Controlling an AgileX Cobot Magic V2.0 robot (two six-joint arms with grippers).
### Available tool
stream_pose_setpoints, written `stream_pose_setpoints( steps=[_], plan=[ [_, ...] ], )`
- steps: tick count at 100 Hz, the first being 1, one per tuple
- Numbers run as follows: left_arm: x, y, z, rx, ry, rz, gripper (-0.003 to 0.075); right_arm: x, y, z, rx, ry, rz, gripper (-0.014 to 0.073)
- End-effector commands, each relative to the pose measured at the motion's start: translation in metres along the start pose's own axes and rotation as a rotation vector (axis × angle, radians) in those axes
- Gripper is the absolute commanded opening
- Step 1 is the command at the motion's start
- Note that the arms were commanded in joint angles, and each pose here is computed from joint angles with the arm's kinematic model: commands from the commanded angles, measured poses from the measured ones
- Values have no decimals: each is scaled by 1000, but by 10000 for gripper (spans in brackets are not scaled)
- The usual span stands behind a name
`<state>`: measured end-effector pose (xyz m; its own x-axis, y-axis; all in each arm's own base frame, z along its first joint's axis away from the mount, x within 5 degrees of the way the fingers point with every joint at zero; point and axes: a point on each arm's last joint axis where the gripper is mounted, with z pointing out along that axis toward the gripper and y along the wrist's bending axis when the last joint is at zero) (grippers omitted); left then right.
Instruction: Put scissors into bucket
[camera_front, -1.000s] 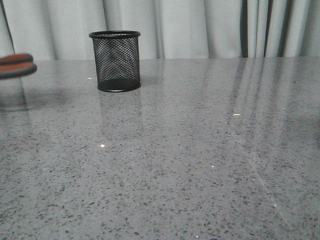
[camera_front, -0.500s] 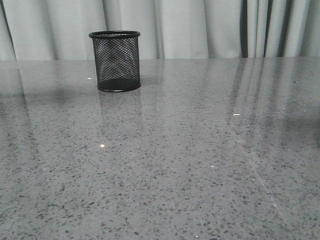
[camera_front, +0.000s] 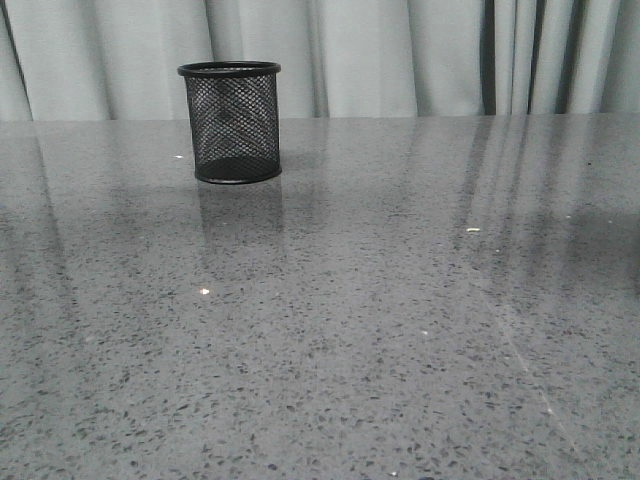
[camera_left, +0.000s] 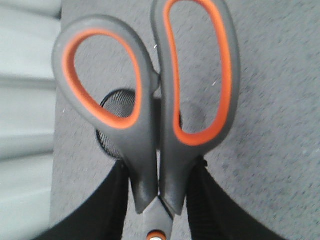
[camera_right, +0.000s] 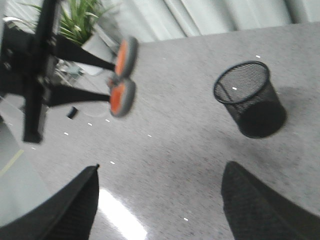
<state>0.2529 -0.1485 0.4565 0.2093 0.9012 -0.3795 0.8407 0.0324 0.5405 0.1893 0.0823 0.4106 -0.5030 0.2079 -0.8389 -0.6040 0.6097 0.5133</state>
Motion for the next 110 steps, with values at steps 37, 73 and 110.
stream_pose_setpoints(
  steps=[37,73,110],
  plan=[
    [-54,-22,-21,-75,-144,105,41,-14,15,-6,-88,-93,3,466],
    [-73,-31,-23,-90,-214,152,41,-14,17,-6,-103,-93,13,466],
    [-80,-32,-24,-114,-248,164,41,-22,15,12,-171,-27,31,466]
  ],
)
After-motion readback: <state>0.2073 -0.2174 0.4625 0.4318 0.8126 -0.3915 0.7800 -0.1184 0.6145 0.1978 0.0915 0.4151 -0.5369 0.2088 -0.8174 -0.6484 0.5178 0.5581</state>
